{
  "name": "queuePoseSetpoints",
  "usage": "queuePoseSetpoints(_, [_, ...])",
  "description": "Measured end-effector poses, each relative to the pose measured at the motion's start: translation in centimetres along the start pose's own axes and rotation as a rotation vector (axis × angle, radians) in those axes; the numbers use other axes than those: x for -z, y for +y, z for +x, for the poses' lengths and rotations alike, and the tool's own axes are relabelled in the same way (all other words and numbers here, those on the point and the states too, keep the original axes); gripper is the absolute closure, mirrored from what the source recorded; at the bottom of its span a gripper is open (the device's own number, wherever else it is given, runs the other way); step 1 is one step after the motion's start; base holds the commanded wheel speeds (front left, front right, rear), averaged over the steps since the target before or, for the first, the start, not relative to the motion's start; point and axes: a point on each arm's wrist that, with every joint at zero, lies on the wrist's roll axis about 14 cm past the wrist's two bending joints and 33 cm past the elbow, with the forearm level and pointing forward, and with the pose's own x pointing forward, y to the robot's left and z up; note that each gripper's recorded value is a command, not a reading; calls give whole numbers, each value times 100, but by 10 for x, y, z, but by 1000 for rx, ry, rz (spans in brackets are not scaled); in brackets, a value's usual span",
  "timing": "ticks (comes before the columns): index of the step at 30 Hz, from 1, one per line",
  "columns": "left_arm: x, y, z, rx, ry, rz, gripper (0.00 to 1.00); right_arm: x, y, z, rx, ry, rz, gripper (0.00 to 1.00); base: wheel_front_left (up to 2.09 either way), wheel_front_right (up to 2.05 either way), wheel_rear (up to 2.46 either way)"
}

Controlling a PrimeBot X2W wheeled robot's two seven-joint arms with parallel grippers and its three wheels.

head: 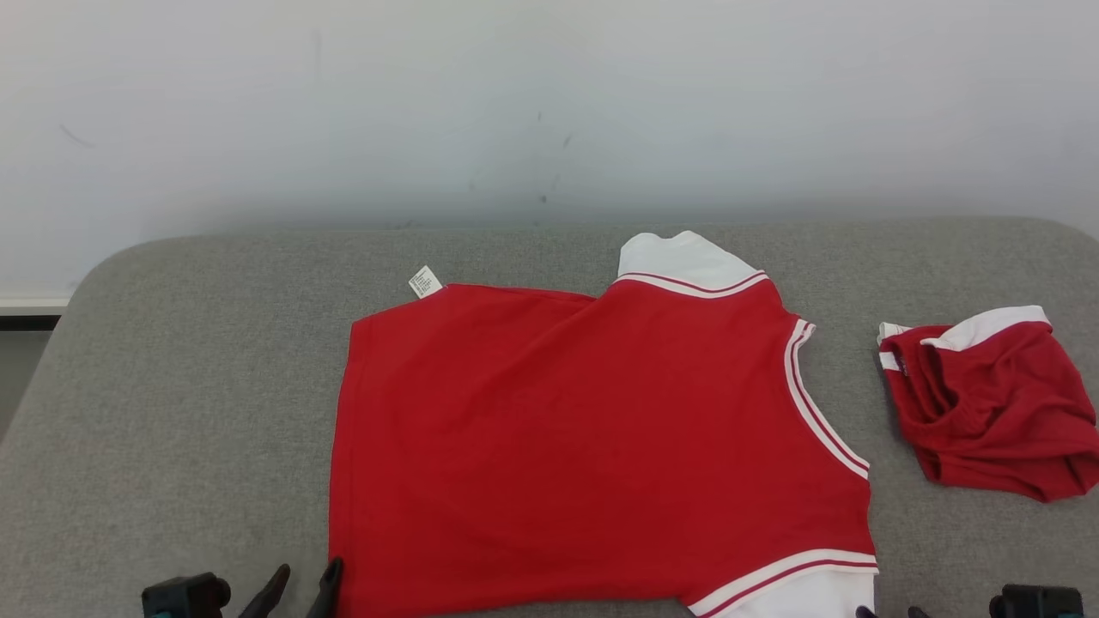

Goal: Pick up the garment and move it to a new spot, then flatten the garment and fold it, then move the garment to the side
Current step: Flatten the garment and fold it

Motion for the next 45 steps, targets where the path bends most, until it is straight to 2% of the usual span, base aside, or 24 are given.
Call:
queuePoseSetpoints(6, [-23,1,1,-6,-74,-14,0,-34,13,5,-34,-138,-26,0,0,0,0])
queuePoseSetpoints(13, [-50,0,2,-11,-166,7,0,-98,43,7,-98,-385,-87,0,0,0,0])
queuePoseSetpoints(19, [-78,0,10,-23,-252,8,0,-133,52,2,-103,-526,-151,0,0,0,0])
queuePoseSetpoints(28, [-79,8,11,-70,-282,24,0,-148,36,-10,-30,-633,-217,0,0,0,0])
queuePoseSetpoints(33, [-78,1,11,-71,-301,30,0,-149,26,-14,9,-649,-249,0,0,0,0])
queuePoseSetpoints(45, [-72,14,-2,-138,-324,81,0,-142,10,-26,71,-669,-234,0,0,0,0])
